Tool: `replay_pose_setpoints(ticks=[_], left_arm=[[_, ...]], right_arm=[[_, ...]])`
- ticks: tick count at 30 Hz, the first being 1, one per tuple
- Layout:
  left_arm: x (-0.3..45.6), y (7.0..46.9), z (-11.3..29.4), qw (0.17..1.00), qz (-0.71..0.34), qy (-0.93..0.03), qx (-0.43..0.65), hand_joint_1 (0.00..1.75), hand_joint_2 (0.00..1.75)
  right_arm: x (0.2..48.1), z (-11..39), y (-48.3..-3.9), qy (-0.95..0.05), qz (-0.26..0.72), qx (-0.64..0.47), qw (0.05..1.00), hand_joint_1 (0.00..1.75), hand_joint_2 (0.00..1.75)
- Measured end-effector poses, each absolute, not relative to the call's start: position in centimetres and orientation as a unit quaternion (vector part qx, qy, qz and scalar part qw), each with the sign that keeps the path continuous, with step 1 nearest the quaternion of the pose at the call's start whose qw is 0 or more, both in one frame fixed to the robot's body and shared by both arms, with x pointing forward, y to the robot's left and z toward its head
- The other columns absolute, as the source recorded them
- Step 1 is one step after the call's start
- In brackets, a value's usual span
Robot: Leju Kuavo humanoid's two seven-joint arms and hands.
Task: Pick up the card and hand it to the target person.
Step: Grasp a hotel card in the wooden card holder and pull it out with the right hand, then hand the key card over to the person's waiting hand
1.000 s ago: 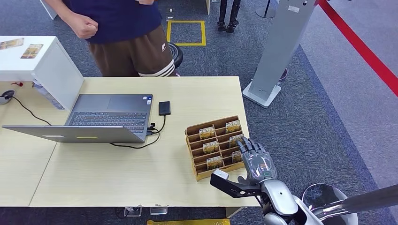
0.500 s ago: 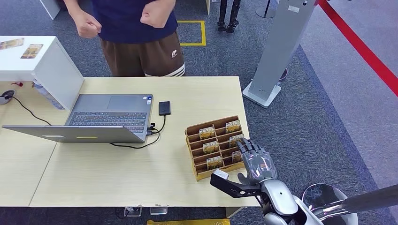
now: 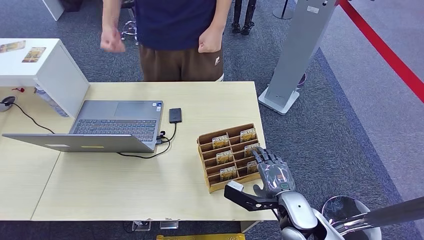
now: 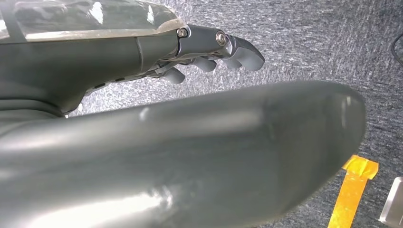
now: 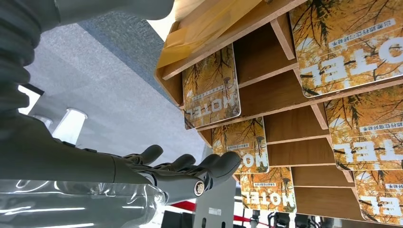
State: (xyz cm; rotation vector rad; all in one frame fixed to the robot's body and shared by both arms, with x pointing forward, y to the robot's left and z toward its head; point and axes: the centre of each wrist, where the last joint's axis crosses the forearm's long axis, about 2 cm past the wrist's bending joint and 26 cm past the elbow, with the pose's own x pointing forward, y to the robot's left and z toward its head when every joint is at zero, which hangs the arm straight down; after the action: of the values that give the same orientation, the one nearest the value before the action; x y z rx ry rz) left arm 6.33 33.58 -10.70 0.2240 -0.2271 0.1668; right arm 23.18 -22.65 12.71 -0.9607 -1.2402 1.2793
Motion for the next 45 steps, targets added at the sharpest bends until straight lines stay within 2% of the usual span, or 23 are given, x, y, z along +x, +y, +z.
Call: replay_pose_setpoints(ticks=[2,6,9,13,20,24,26,30,45], left_arm=[[6.33,33.57,-10.70,0.984,0.083,-0.113,0.111,0.00,0.00],[6.33,33.57,-10.70,0.984,0.082,-0.114,0.111,0.00,0.00],[6.33,33.57,-10.70,0.984,0.082,-0.115,0.110,0.00,0.00],[6.32,33.57,-10.70,0.984,0.082,-0.114,0.110,0.00,0.00],[6.33,33.58,-10.70,0.984,0.082,-0.115,0.110,0.00,0.00],[6.33,33.58,-10.70,0.984,0.082,-0.114,0.110,0.00,0.00],[6.33,33.58,-10.70,0.984,0.082,-0.114,0.110,0.00,0.00],[6.33,33.57,-10.70,0.984,0.081,-0.116,0.110,0.00,1.75],[6.33,33.59,-10.70,0.982,0.074,-0.128,0.114,0.00,1.75]], right_arm=[[23.18,12.70,-22.67,-0.519,0.536,-0.403,0.530,0.46,1.75],[23.18,12.69,-22.74,-0.518,0.535,-0.404,0.531,0.75,1.75],[23.20,12.70,-22.79,-0.518,0.535,-0.404,0.532,0.84,1.75],[23.22,12.72,-22.79,-0.519,0.534,-0.404,0.532,1.21,1.75],[23.29,12.79,-22.78,-0.520,0.533,-0.404,0.531,1.33,1.75],[23.40,12.88,-22.78,-0.522,0.532,-0.405,0.530,1.72,1.75],[23.47,12.95,-22.78,-0.523,0.532,-0.405,0.529,1.74,1.75],[23.57,13.03,-22.78,-0.524,0.531,-0.406,0.528,1.75,1.75],[23.53,13.03,-22.81,-0.528,0.526,-0.404,0.530,1.75,1.75]])
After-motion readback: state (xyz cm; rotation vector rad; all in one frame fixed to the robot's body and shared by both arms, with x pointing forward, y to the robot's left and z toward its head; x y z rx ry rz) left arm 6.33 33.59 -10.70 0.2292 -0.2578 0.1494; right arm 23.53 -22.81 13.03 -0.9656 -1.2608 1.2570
